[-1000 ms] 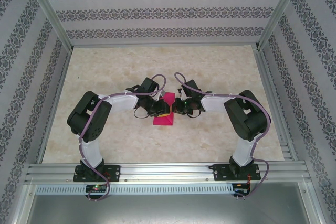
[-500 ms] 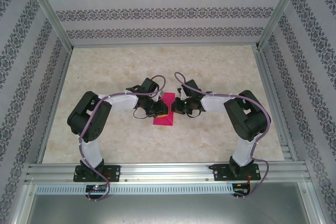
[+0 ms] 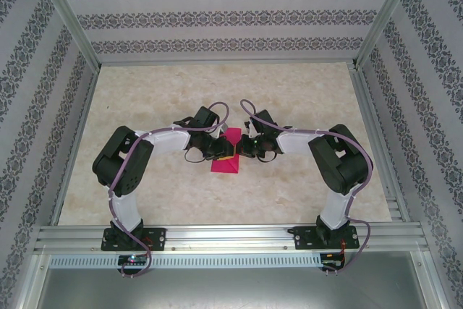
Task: Fold a paper plane with a square sheet of paper (pick it up from the middle)
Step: Fold the triangle a second time at the center of the table.
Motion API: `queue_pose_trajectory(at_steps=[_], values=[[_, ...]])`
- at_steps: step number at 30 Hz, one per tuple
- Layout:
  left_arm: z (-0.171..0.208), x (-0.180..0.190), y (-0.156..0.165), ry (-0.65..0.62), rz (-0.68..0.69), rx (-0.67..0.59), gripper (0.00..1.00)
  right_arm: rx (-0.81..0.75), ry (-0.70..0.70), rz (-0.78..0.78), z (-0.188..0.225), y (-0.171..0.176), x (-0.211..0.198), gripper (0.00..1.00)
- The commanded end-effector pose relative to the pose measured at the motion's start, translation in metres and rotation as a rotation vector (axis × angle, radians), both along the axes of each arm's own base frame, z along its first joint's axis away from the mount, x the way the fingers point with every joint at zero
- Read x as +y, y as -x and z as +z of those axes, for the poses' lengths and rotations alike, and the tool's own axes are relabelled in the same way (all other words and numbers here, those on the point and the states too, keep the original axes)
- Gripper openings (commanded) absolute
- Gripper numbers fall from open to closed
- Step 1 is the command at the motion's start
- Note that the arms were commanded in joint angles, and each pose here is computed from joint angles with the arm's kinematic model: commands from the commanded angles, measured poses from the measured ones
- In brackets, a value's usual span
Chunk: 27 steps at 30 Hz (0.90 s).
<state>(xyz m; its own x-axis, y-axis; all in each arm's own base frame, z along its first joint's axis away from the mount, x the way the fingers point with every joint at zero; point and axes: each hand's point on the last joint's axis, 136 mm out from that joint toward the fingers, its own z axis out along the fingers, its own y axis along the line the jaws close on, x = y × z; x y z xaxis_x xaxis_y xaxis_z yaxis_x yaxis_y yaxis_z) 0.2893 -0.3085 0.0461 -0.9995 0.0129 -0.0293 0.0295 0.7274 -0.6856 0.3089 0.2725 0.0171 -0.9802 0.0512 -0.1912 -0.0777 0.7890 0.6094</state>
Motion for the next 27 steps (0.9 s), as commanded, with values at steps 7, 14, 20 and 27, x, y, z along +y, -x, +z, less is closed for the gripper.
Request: queue_pose_trajectory(at_steps=[7, 14, 20, 27], values=[[-0.012, -0.002, 0.002, -0.034, -0.013, 0.013, 0.2, 0.003, 0.017, -0.01, -0.008, -0.003, -0.003, 0.05], [-0.017, 0.002, 0.003, -0.061, -0.013, 0.015, 0.2, 0.006, 0.02, -0.011, -0.009, -0.003, -0.004, 0.05], [-0.02, 0.003, 0.004, -0.065, -0.013, 0.021, 0.2, 0.008, 0.022, -0.012, -0.01, -0.002, -0.004, 0.05], [-0.024, 0.003, 0.006, -0.067, -0.013, 0.034, 0.2, 0.015, 0.029, -0.015, -0.013, -0.002, -0.005, 0.05]])
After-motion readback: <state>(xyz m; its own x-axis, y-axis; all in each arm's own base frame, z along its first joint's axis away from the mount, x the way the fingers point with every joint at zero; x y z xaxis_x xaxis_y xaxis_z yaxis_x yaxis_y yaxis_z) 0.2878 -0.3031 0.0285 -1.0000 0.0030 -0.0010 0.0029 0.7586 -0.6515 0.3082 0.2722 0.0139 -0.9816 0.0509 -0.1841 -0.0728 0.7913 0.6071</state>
